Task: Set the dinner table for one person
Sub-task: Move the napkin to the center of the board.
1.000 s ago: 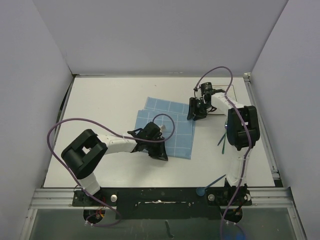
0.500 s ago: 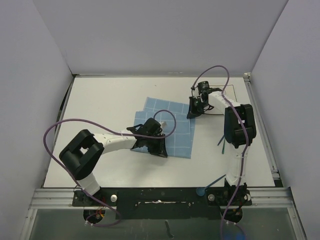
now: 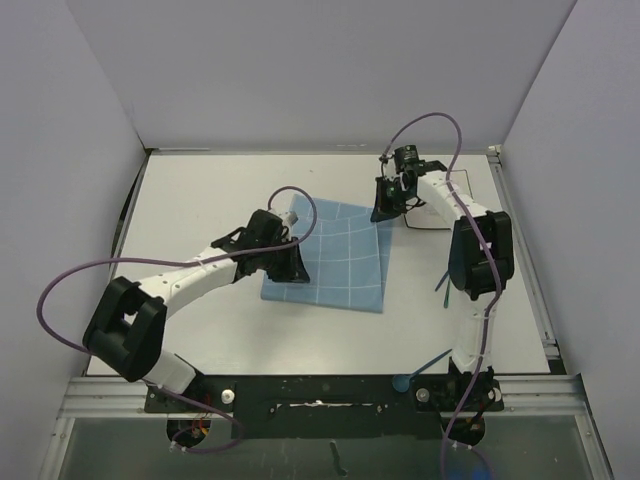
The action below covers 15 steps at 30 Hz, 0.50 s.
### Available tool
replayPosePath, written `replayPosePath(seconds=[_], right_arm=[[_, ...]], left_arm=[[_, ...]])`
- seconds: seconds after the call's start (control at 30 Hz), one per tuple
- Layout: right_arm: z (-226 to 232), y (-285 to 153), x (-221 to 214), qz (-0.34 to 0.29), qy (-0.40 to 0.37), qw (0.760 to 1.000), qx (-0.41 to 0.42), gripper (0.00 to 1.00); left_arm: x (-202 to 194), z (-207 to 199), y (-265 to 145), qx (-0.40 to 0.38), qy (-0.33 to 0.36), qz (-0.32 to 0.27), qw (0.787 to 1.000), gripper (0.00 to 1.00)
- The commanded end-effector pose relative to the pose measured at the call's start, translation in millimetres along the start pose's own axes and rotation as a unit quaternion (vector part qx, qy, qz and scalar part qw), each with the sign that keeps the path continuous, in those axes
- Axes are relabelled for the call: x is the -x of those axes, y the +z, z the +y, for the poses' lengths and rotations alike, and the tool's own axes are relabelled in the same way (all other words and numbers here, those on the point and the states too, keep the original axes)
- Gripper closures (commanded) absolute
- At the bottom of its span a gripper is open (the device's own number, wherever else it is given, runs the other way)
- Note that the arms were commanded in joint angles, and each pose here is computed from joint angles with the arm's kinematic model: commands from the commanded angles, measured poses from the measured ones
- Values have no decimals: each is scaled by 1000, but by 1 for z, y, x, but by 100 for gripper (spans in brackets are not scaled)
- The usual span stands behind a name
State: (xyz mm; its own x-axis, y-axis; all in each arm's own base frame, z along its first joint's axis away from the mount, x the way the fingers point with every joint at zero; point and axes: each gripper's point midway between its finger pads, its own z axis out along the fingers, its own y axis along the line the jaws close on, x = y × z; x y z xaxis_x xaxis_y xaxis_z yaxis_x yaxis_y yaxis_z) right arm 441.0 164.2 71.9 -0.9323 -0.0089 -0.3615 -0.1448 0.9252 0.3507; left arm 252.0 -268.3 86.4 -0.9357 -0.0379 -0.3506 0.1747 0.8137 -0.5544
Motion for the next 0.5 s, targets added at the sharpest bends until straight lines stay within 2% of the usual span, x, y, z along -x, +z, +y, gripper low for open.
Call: replayPosePath(seconds=[0.0,0.27,0.47], right_arm=[[25,-61,45,-87,-32,996,6,100],[15,-93,64,-130,-33,991,-28,100],[1,-96,70,-134,-21,990,-25,100]], left_arm=[[23,-4,-29,-17,13,-49,999,81],[30,19,-33,-15,-17,-57,998,81],[35,28,-30,-9,-32,-57,998,81]])
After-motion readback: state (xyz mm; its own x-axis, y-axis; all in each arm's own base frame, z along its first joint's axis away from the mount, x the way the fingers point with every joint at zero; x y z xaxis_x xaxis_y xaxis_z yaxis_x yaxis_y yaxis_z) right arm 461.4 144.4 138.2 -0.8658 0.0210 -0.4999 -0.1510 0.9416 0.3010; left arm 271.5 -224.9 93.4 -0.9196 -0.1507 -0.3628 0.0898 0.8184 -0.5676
